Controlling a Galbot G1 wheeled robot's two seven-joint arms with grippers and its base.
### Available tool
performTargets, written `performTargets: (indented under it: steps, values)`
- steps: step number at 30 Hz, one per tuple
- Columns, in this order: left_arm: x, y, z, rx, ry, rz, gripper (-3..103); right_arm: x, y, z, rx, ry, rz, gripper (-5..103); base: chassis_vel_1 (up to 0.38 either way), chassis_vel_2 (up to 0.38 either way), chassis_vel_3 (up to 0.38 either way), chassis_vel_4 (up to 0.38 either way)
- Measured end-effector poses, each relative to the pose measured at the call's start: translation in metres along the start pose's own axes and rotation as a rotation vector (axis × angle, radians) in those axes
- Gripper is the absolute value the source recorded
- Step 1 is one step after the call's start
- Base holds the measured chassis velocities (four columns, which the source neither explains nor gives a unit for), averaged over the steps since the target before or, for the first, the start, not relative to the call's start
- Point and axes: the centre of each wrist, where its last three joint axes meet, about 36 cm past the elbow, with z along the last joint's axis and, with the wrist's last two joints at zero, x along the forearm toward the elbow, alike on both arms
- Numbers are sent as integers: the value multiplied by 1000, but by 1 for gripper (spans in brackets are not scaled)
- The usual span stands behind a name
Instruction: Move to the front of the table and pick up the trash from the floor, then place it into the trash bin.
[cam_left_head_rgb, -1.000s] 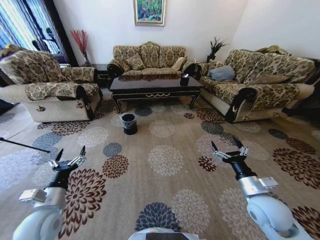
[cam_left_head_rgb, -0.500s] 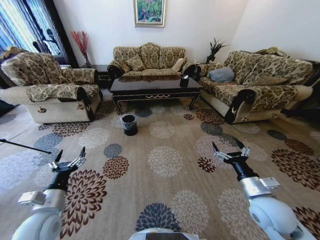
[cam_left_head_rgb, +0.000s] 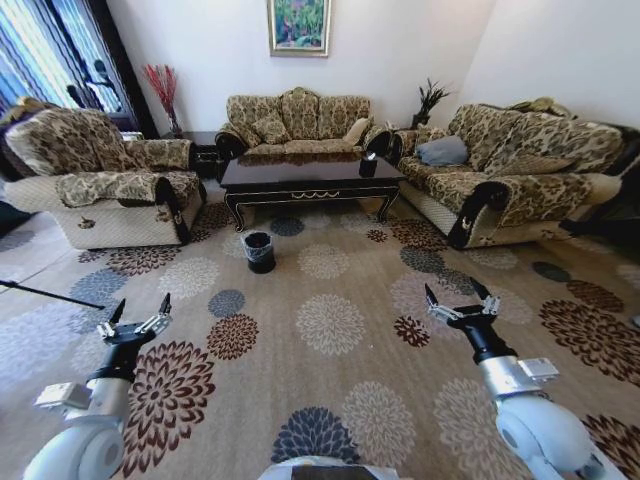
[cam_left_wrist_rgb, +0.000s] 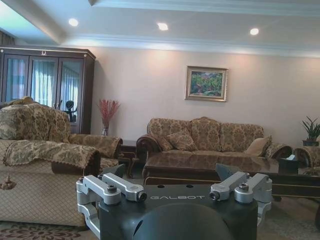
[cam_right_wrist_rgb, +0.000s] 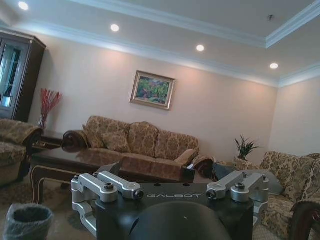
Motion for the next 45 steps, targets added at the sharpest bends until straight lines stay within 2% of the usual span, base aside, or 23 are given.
performTargets:
  steps: [7,11,20,45]
  values:
    - [0,2,1,-2,5,2,100,-3,-4,-5,-79,-36,30,100,0,0,0,0]
    - [0,2,2,-3,9,5,100,-1,-5,-6,-99,-62,41,100,0,0,0,0]
    - [5,1,-4,-11,10,12,100,0,-17,-3,-77,-141,-10,100,0,0,0,0]
    - [18,-8,-5,-12,24,8,100,8,-15,-6,-77,-170,-37,100,0,0,0,0]
